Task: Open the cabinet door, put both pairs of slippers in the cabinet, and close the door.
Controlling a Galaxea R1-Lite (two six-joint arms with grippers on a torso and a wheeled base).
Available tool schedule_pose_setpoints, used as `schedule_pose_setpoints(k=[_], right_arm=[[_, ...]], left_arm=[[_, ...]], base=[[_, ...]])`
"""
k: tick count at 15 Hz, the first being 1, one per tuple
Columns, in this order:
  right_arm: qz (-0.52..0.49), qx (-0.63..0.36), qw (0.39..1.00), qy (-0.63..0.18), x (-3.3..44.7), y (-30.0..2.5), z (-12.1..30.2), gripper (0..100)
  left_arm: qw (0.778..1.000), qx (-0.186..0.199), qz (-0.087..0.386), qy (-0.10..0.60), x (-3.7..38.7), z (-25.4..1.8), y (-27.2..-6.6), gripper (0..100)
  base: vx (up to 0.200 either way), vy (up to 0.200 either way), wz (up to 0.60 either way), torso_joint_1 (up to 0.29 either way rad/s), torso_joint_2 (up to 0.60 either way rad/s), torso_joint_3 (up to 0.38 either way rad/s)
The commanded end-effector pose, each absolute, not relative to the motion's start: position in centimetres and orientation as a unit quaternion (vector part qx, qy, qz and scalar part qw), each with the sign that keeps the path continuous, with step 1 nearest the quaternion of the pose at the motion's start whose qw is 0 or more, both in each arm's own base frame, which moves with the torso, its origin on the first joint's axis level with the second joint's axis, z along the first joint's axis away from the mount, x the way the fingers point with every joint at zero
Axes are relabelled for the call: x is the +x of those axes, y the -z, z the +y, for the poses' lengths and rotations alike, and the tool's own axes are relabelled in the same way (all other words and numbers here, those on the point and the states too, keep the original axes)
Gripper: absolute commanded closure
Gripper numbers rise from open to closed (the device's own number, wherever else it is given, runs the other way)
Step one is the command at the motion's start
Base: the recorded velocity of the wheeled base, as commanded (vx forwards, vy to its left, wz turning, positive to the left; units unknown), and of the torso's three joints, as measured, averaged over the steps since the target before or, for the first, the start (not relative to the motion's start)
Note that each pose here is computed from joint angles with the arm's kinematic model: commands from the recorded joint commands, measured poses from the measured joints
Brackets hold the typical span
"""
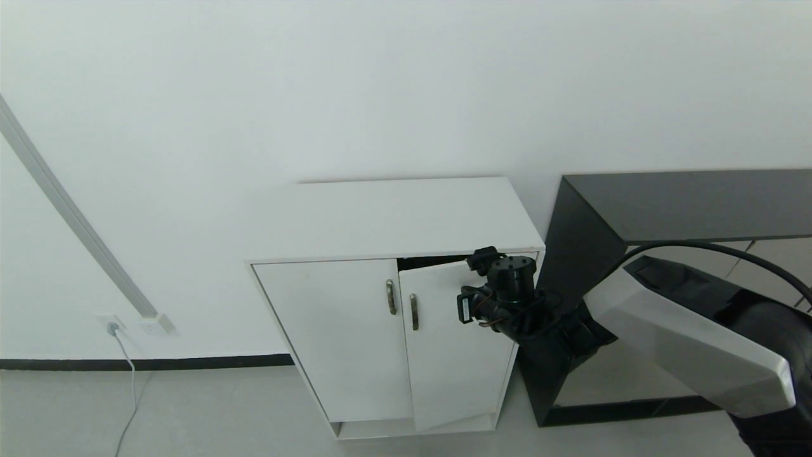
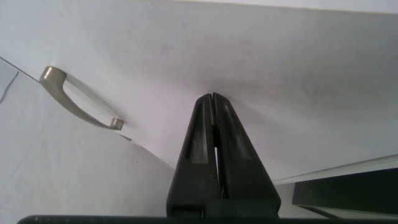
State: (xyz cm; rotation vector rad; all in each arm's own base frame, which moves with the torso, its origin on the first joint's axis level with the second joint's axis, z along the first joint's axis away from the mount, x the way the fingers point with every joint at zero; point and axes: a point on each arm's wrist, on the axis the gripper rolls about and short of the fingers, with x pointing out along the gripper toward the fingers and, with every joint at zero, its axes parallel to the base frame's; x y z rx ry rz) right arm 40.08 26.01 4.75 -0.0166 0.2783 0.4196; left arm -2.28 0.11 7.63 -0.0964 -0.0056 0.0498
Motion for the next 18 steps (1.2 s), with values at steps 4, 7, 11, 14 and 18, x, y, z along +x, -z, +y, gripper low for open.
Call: schedule_pose_setpoints(k=[4,7,11,14,18], right_arm=[[0.134,-0.007,0.969,-0.206,40.7,-4.8,26.2,100],[0.135,-0.007,0.97,-0.204,41.0,-4.4,26.2,100],[0.136,-0.007,0.97,-0.202,41.2,-4.7,26.1,100],[0.134,-0.006,0.97,-0.201,41.4,-4.8,26.1,100],[0.135,-0.006,0.97,-0.2,41.5,-4.9,26.1,100]], left_arm=[[0.999,-0.048,-0.004,-0.025,-2.3,0.1,-7.6,100],[0.999,-0.048,-0.003,-0.025,-2.3,0.1,-7.6,100],[0.999,-0.048,-0.003,-0.025,-2.3,0.1,-7.6,100],[0.999,-0.048,-0.003,-0.025,-2.3,0.1,-7.6,100],[0.999,-0.048,-0.002,-0.025,-2.3,0.1,-7.6,100]], base=[[0.0,0.0,0.0,0.0,0.0,0.0],[0.0,0.0,0.0,0.0,0.0,0.0],[0.0,0.0,0.0,0.0,0.0,0.0],[0.0,0.0,0.0,0.0,0.0,0.0],[0.0,0.0,0.0,0.0,0.0,0.0]])
